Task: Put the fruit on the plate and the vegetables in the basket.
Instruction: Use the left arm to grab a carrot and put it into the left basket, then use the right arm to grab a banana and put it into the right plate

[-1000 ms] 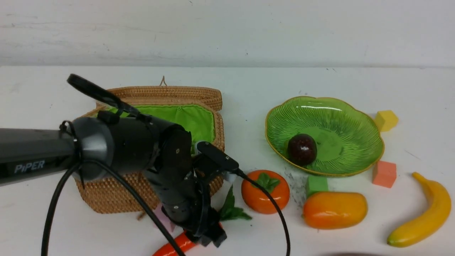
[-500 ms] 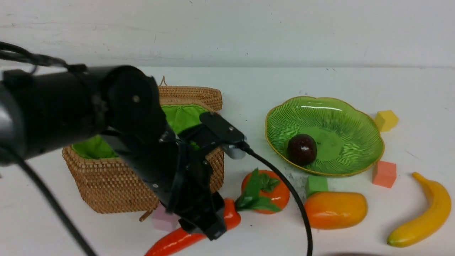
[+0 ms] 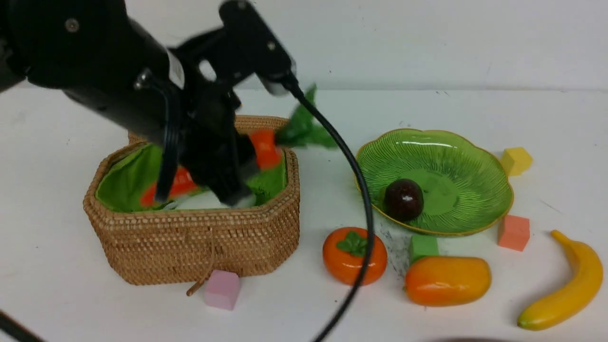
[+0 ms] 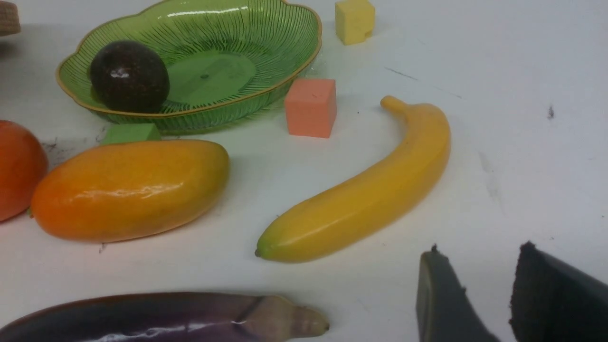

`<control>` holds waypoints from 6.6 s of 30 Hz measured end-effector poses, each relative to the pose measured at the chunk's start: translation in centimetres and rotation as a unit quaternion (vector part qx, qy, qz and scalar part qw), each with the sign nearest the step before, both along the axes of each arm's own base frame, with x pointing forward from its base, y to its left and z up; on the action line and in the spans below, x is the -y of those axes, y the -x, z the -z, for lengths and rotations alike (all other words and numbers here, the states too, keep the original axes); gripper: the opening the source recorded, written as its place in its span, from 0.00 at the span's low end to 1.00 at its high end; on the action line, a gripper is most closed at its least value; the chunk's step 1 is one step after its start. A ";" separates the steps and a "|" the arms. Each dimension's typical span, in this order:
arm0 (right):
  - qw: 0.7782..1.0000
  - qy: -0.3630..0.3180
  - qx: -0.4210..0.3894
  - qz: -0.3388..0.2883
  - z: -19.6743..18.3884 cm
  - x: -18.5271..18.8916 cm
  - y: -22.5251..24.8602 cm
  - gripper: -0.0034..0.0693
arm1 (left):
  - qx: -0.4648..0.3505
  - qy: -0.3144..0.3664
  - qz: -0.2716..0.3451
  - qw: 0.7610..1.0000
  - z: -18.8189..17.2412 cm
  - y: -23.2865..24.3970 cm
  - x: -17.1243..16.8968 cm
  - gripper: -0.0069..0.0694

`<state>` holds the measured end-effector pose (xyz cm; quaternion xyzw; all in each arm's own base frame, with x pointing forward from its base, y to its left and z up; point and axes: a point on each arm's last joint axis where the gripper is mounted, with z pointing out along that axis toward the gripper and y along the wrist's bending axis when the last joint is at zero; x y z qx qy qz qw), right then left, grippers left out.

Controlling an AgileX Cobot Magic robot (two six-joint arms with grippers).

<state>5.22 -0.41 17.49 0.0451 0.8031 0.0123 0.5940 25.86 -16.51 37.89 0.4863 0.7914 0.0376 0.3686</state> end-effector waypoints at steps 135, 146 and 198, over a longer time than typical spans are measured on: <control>1.000 0.000 0.000 0.000 0.0 0.0 0.0 0.38 | 0.253 0.477 -0.169 0.825 4.3 19.8 -14.3 0.08; 1.000 0.000 0.000 0.000 0.0 0.0 0.0 0.38 | 0.346 0.407 -0.355 0.767 16.9 20.3 -17.2 0.09; 1.000 0.000 0.001 0.000 0.0 0.0 0.0 0.38 | 0.151 0.368 -0.432 0.809 21.1 20.7 -16.8 0.13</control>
